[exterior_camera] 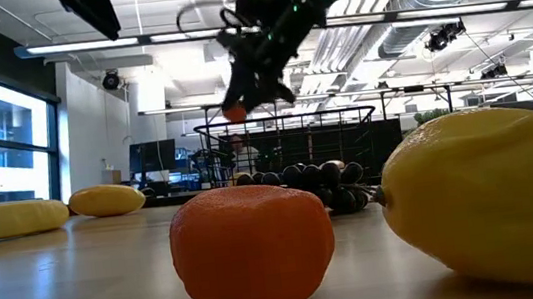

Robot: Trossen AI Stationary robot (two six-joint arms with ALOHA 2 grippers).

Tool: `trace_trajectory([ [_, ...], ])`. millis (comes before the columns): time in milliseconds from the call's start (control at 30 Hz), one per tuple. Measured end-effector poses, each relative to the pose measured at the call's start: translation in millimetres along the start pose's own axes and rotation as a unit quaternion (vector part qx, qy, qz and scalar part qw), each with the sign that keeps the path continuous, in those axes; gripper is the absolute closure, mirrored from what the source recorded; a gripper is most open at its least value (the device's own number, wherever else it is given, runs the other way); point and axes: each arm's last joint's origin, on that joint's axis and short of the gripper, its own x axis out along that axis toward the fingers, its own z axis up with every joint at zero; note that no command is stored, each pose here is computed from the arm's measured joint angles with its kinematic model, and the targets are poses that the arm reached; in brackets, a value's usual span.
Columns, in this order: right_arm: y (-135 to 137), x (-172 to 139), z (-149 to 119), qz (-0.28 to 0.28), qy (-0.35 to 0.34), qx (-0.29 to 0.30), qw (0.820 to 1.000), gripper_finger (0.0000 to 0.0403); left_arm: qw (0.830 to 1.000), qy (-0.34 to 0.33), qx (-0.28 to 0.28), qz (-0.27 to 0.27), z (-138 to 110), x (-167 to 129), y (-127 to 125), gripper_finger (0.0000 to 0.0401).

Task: Build produce basket
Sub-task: Put the top orange into the mesh basket

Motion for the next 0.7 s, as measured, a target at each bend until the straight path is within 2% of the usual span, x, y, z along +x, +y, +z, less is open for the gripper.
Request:
trace_trajectory([
  [200, -19, 21, -6, 0.007, 0.032, 0.026, 0.999, 0.0263, 0.999, 0.006, -0.015, 0.037, 4, 7, 16, 0.0149],
  [467, -27, 39, -15, 0.010, 0.057, 0.034, 0.998, 0.0253, 0.996, 0.025, -0.050, 0.070, 7, 15, 41, 0.0149],
  [700, -27, 41, -15, 0.009, 0.053, 0.032, 0.998, 0.0210, 0.994, 0.033, -0.056, 0.085, 8, 18, 52, 0.0149],
])
